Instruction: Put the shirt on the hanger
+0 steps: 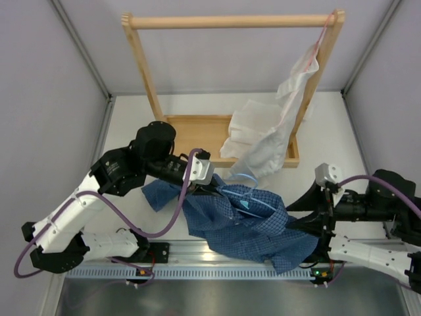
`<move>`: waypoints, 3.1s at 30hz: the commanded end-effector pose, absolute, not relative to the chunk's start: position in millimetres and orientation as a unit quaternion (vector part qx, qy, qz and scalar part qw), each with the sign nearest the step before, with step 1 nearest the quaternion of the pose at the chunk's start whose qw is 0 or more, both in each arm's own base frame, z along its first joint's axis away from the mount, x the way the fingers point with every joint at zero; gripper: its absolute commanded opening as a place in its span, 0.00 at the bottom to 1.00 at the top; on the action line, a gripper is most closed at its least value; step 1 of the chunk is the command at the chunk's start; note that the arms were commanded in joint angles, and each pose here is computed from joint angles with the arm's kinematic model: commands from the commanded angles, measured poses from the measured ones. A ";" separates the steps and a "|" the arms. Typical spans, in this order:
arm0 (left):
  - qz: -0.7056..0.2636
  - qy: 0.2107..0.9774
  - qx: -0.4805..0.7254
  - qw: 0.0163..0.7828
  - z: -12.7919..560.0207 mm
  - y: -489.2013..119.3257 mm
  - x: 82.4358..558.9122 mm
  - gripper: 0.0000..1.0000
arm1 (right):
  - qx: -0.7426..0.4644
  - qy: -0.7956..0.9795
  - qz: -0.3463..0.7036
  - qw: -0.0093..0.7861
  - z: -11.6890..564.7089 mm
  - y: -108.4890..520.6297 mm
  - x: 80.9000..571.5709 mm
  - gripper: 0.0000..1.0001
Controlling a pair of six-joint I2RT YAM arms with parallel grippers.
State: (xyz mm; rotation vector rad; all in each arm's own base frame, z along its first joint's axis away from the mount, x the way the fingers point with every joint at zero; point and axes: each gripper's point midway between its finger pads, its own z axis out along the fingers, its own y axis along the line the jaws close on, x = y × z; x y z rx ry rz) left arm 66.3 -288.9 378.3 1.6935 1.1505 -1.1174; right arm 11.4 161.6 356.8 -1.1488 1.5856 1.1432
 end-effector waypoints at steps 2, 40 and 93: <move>-0.443 0.435 0.666 0.413 401.8 -290.3 66.4 0.00 | -0.481 0.645 0.457 0.379 346.8 182.6 12.2 0.43; -0.161 0.680 0.173 0.694 502.1 -161.5 224.7 0.98 | -0.330 0.589 0.358 0.645 445.6 170.7 104.0 0.00; 0.113 0.685 -0.109 0.711 379.2 7.5 210.1 0.98 | -0.043 0.601 0.277 0.748 508.0 346.6 252.0 0.00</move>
